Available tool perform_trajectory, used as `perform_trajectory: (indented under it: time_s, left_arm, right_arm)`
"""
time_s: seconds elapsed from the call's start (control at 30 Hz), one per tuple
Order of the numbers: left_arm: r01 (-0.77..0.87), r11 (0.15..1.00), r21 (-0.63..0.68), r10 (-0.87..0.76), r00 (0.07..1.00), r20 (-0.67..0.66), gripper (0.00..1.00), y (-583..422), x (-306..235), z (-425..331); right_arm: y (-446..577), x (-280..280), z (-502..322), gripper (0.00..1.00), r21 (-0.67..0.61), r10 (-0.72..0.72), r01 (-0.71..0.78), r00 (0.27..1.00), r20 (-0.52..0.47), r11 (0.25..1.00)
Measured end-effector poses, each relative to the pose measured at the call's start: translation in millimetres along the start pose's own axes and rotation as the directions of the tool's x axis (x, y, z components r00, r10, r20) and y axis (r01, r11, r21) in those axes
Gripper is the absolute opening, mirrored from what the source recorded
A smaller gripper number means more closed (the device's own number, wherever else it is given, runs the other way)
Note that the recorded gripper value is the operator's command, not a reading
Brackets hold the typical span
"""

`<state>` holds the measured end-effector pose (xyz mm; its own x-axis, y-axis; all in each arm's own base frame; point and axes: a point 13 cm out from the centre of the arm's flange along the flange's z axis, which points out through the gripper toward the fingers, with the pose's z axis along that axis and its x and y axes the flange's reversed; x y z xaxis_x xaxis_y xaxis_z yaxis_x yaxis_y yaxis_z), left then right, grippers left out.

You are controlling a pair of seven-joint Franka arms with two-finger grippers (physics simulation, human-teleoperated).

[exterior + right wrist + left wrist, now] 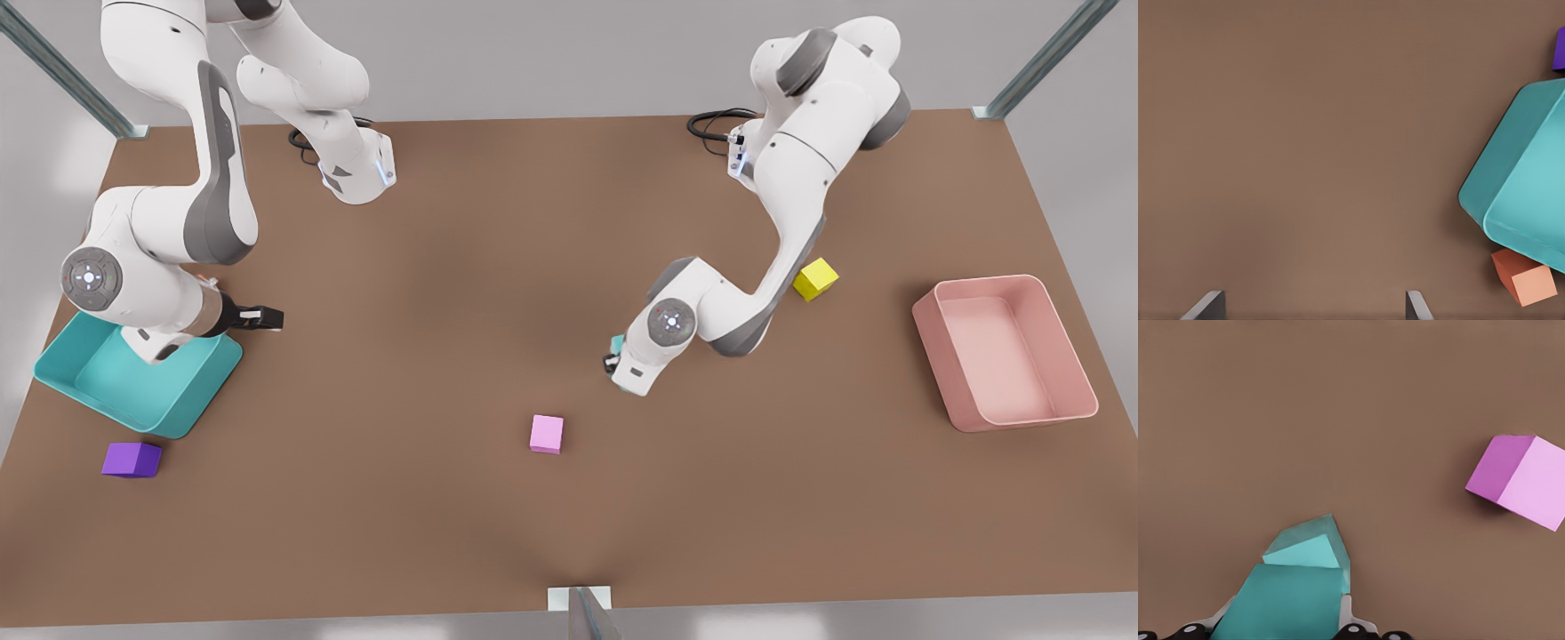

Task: Stack the two blue cubes on top of each other

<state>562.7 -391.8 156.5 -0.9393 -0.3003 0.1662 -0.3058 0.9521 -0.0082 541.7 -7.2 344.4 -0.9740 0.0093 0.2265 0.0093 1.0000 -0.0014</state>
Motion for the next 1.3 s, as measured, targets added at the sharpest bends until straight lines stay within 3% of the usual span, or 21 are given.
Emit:
perform_trajectory:
  time_s: [0.57, 0.6, 0.63, 0.83, 1.03, 1.17, 1.3]
  left_arm:
    - [0.095, 0.995, -0.021, -0.094, 0.995, 0.012, 0.64, 7, 1, 36]
    - [0.099, 0.995, -0.021, -0.099, 0.995, 0.012, 0.94, 7, 1, 36]
    - [0.104, 0.994, -0.019, -0.103, 0.995, 0.012, 1.00, 7, 0, 35]
    - [0.124, 0.992, -0.018, -0.124, 0.992, 0.015, 1.00, 7, -1, 31]
    - [0.149, 0.989, -0.002, -0.149, 0.986, 0.074, 1.00, 3, -3, -67]
    - [0.259, 0.962, 0.085, -0.270, 0.949, 0.163, 1.00, 63, -95, -227]
    - [0.357, 0.934, -0.004, -0.349, 0.915, 0.202, 1.00, 203, -165, -269]
  right_arm:
    - [3, -3, 5, 1.00, 0.000, -0.009, 0.009, 1.000, -0.005, 1.000]
    - [4, -3, 5, 1.00, 0.000, -0.009, 0.009, 1.000, -0.005, 1.000]
    - [4, -3, 5, 1.00, 0.000, -0.009, 0.009, 1.000, -0.004, 1.000]
    - [5, -4, 4, 1.00, 0.000, -0.012, 0.012, 1.000, -0.002, 1.000]
    - [4, -5, 5, 1.00, -0.001, -0.011, 0.011, 1.000, -0.002, 1.000]
    - [4, -7, 5, 1.00, -0.001, -0.010, 0.010, 1.000, -0.002, 1.000]
    - [4, -6, 6, 1.00, -0.001, -0.011, 0.011, 1.000, -0.007, 1.000]
